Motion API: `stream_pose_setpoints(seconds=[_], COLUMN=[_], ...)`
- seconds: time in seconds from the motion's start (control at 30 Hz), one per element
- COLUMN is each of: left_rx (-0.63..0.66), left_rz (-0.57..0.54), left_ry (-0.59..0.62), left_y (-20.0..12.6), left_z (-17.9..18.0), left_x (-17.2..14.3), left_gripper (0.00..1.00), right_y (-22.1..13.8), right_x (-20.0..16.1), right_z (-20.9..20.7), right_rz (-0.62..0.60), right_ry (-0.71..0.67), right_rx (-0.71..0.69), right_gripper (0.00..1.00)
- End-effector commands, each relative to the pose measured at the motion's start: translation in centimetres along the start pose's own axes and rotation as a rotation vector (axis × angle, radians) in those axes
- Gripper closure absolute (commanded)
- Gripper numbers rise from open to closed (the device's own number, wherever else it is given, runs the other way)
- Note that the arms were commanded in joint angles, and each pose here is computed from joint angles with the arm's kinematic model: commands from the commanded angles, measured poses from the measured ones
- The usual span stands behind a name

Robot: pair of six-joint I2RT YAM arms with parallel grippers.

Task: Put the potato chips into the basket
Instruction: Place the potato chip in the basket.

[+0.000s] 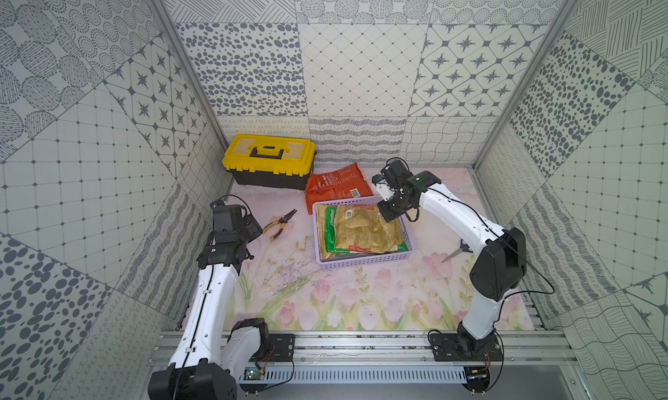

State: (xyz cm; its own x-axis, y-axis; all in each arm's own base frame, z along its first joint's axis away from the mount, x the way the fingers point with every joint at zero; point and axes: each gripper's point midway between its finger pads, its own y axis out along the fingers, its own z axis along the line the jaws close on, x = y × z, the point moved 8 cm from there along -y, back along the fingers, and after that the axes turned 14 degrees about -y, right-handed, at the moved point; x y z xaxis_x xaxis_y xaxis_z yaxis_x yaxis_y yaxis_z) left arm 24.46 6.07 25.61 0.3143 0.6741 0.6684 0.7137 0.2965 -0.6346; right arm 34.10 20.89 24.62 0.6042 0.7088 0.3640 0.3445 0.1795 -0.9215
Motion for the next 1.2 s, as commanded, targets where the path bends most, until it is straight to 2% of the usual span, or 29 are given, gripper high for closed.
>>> stream_pose_setpoints(seconds=[0.0, 0.13, 0.27, 0.37, 0.53, 0.6, 0.67, 0.83, 0.9, 0.97, 1.0, 1.07, 1.17], left_rx=[-0.021, -0.017, -0.014, -0.010, -0.010, -0.011, -0.013, -0.026, -0.028, -0.031, -0.032, -0.034, -0.036], left_rz=[-0.009, -0.006, -0.008, -0.013, -0.013, -0.014, -0.017, -0.014, -0.011, -0.011, -0.011, -0.009, -0.007], left_ry=[-0.008, -0.008, -0.008, -0.007, -0.008, -0.008, -0.009, -0.014, -0.016, -0.016, -0.016, -0.019, -0.020], left_y=[0.0, 0.2, 0.2, 0.1, 0.0, 0.0, -0.1, -0.2, -0.1, -0.2, -0.2, -0.2, -0.2], left_z=[-0.3, -0.2, -0.2, -0.1, -0.1, -0.1, -0.1, -0.2, -0.2, -0.3, -0.3, -0.3, -0.3], left_x=[0.3, 0.3, 0.3, 0.3, 0.3, 0.3, 0.3, 0.3, 0.3, 0.3, 0.3, 0.3, 0.3], left_gripper=[0.29, 0.29, 0.29, 0.29, 0.29, 0.29, 0.29, 0.29, 0.29, 0.29, 0.29, 0.29, 0.29], right_y=[1.5, 2.0, -0.8, -3.8, -7.5, -7.6, -6.7, -3.4, -3.1, -3.4, -3.5, -2.7, 0.7], right_x=[-0.2, 0.4, 3.2, 5.8, 8.8, 8.9, 8.6, 6.0, 4.9, 4.2, 3.8, 2.8, 1.2], right_z=[0.0, -1.0, -0.3, 2.8, 10.7, 11.5, 10.6, 5.1, 3.5, 3.1, 3.2, 3.6, 4.5], right_rz=[0.033, 0.045, -0.078, -0.199, -0.334, -0.334, -0.306, -0.165, -0.120, -0.096, -0.086, -0.053, 0.068], right_ry=[-0.051, -0.023, 0.014, -0.038, -0.258, -0.270, -0.246, -0.110, -0.040, 0.030, 0.072, 0.189, 0.305], right_rx=[-0.070, -0.158, -0.141, -0.084, -0.018, -0.038, -0.054, -0.131, -0.167, -0.159, -0.150, -0.122, -0.084], right_gripper=[0.91, 0.90, 0.91, 0.91, 0.91, 0.91, 0.91, 0.88, 0.80, 0.60, 0.49, 0.15, 0.06])
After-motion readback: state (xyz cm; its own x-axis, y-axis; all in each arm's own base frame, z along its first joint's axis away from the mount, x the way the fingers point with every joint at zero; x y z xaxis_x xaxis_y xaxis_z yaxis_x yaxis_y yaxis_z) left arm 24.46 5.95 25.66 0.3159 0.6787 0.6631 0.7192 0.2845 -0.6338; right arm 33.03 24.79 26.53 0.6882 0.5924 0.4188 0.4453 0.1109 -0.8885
